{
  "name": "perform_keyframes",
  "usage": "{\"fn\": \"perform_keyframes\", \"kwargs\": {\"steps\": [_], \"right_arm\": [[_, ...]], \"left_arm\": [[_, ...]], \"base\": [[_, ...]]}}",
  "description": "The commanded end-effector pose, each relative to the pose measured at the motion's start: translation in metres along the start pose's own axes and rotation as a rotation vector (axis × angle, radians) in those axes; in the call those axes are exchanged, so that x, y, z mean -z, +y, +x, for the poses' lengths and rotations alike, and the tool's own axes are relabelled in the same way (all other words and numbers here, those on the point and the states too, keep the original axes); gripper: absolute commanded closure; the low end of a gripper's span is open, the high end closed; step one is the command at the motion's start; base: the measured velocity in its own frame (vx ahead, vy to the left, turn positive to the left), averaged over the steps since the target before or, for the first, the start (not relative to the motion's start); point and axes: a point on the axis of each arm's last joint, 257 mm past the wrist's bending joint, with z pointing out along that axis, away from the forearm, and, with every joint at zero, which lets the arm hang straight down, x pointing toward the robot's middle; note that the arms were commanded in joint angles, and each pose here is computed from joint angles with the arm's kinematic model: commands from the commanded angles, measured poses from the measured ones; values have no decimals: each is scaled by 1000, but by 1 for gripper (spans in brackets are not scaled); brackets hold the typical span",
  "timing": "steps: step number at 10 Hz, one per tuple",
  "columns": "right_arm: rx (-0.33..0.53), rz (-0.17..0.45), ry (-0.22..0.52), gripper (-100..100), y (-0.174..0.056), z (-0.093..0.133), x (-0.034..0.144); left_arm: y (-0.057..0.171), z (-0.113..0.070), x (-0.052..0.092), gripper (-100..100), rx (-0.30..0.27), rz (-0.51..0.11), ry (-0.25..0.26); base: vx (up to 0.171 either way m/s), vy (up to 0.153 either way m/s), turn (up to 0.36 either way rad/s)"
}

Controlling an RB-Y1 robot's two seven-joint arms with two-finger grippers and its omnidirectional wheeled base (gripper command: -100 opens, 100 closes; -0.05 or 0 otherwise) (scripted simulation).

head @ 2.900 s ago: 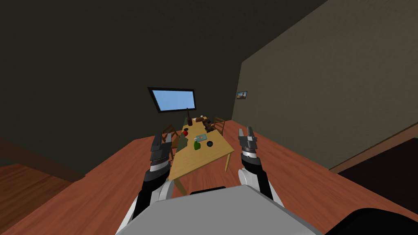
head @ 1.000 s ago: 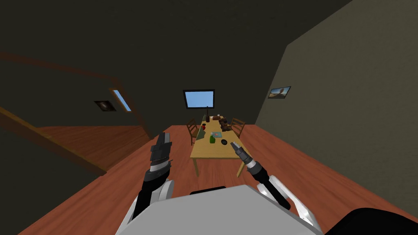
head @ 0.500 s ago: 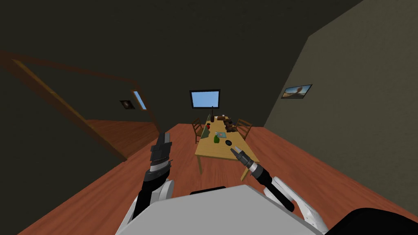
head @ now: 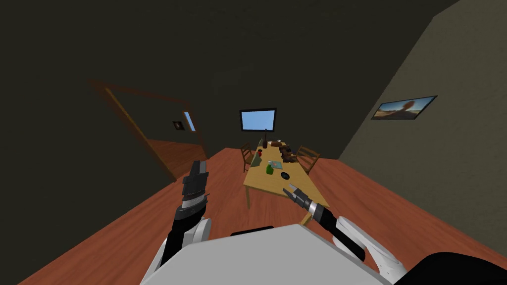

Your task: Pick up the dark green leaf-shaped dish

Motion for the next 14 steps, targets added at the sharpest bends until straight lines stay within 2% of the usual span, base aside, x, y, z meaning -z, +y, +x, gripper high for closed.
{"fn": "perform_keyframes", "kwargs": {"steps": [1, 2, 3, 4, 5, 7, 8, 9, 10, 11, 12, 13, 14], "right_arm": [[66, 30, 85, -100, -19, 23, 13], [70, 35, 96, -100, -22, 27, 14], [125, 58, 166, -100, -39, 44, 26], [126, 64, 175, -100, -42, 47, 29], [186, 74, 234, -100, -55, 58, 38], [180, 95, 255, -100, -64, 67, 45], [239, 109, 320, -100, -79, 78, 57], [236, 116, 326, -100, -82, 81, 60], [289, 138, 395, -100, -100, 93, 75], [280, 157, 414, -100, -108, 100, 84], [334, 174, 476, -100, -124, 108, 98], [326, 190, 491, -100, -130, 114, 106], [371, 220, 563, -100, -151, 124, 127]], "left_arm": [[0, 0, 0, 0, 0, 0, 0], [0, 0, 0, 0, 0, 0, 0], [0, 0, 0, 0, 0, 0, 0], [0, 0, 0, 0, 0, 0, 0], [0, 0, 0, 0, 0, 0, 0], [0, 0, 0, 0, 0, 0, 0], [0, 0, 0, 0, 0, 0, 0], [0, 0, 0, 0, 0, 0, 0], [0, 0, 0, 0, 0, 0, 0], [0, 0, 0, 0, 0, 0, 0], [0, 0, 0, 0, 0, 0, 0], [0, 0, 0, 0, 0, 0, 0], [0, 0, 0, 0, 0, 0, 0]], "base": [[-6, 18, 258], [-4, 12, 150], [-2, 22, 327], [3, 11, 160], [6, 21, 255], [3, 5, 74], [7, 14, 334], [10, 4, 154], [17, 12, 225], [18, 7, 159], [22, 10, 295], [20, 0, 149], [22, 2, 304]]}}
